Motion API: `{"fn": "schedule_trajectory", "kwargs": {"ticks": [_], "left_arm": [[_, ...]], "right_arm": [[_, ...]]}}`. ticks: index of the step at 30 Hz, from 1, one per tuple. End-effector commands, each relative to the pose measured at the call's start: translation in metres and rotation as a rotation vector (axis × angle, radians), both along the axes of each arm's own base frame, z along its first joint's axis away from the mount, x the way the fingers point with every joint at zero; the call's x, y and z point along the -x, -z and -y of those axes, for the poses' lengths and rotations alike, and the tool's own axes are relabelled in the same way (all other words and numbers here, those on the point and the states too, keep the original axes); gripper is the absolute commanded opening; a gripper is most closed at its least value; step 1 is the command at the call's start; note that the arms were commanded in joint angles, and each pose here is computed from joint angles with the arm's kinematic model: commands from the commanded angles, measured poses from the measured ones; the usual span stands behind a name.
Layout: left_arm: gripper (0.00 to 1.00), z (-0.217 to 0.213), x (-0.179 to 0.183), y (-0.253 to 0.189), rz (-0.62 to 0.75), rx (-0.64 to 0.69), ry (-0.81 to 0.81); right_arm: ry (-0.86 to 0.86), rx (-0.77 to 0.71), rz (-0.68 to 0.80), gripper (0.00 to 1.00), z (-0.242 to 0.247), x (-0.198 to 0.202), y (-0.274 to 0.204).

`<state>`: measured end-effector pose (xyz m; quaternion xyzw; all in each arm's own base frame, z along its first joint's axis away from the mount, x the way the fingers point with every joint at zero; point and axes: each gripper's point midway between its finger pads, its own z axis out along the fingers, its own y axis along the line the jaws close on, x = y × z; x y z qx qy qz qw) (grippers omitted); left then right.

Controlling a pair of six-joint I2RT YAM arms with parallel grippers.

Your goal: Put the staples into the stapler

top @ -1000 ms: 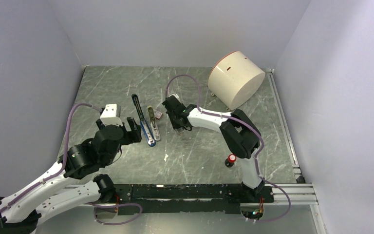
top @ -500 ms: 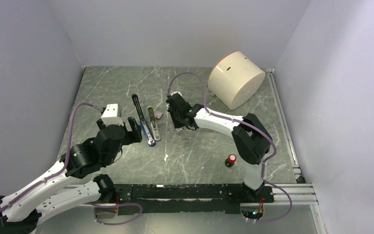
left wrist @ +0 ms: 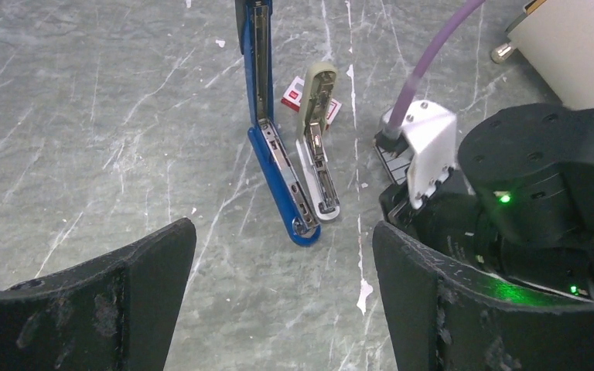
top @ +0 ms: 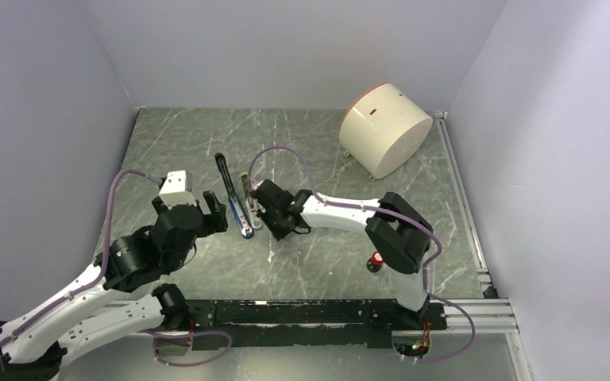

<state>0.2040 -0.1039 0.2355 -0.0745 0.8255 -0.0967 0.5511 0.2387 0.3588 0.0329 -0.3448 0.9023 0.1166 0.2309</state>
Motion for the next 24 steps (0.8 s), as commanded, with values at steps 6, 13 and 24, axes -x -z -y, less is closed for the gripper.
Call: {"fn": "schedule_trajectory", "kwargs": {"ticks": [6,13,24], "left_arm": [[0.89,0.001,0.0,-0.009,0.02,0.014,0.007],[0.89,0.006,-0.002,-0.007,0.009,-0.005,0.024],[0.89,0.003,-0.001,-0.008,0.015,0.007,0.014]], "right_arm": [[-0.134,0.097,-0.081,0.22,0.004,0.028,0.022],[-0.098,0.116,-0.065,0.33,0.004,0.025,0.019],[0.202,0.019,0.035,0.5,0.004,0.001,-0.007]]}}
